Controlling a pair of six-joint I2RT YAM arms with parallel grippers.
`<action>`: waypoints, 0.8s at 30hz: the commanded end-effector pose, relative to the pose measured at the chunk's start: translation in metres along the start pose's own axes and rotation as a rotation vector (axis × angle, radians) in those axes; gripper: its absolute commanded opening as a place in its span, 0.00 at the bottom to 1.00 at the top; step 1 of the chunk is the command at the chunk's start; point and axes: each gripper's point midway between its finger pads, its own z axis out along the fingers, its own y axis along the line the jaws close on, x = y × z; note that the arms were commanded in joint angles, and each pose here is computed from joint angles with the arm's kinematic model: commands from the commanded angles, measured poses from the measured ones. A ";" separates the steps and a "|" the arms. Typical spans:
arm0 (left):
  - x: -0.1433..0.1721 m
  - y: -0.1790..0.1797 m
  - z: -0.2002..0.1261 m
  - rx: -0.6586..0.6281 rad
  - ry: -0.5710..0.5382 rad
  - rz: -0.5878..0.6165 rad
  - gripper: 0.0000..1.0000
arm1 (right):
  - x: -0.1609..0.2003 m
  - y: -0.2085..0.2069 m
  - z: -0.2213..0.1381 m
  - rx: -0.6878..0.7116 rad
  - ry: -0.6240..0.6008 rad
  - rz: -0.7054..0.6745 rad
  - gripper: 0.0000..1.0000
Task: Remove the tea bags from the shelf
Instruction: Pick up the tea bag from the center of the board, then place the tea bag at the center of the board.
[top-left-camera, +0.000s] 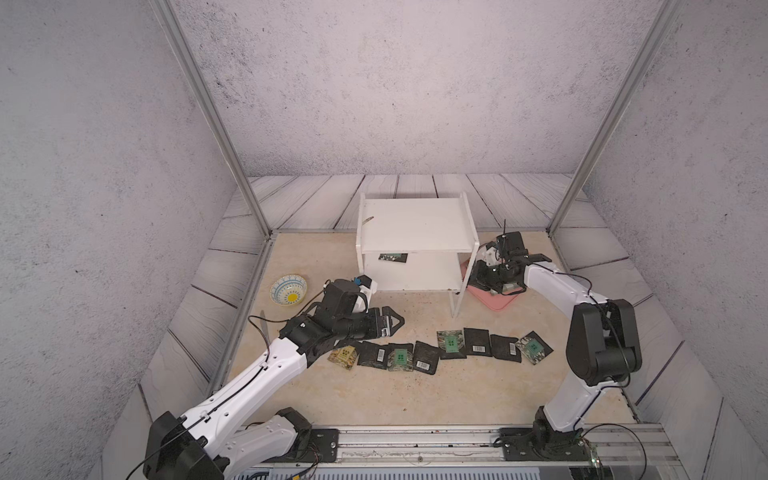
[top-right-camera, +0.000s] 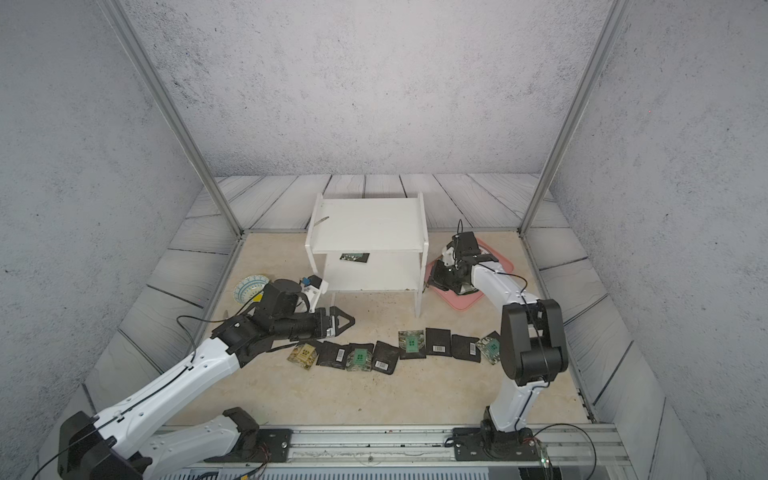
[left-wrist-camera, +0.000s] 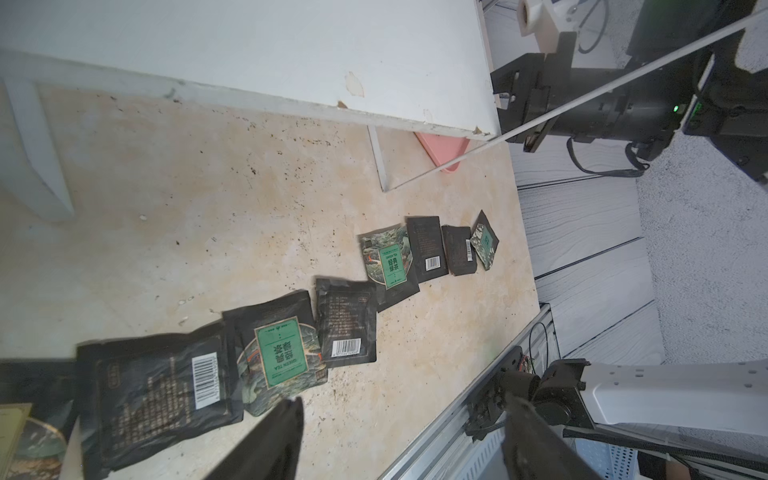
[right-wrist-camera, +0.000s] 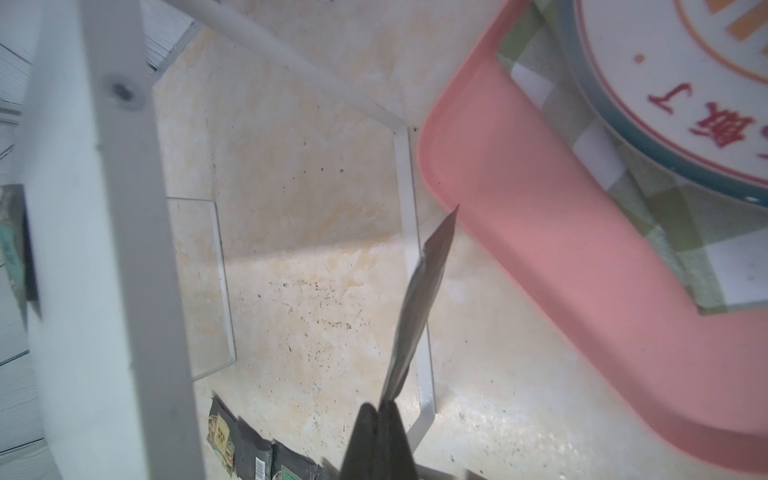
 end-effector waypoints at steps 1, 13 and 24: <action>-0.005 -0.008 -0.004 0.022 -0.028 0.026 0.79 | 0.004 -0.004 -0.028 0.040 -0.045 -0.013 0.00; -0.010 -0.020 -0.013 0.062 -0.053 0.037 0.82 | 0.021 0.014 -0.102 0.034 -0.148 -0.078 0.00; -0.015 -0.066 -0.019 0.280 -0.025 0.061 0.84 | 0.084 0.082 -0.177 -0.290 -0.162 -0.214 0.00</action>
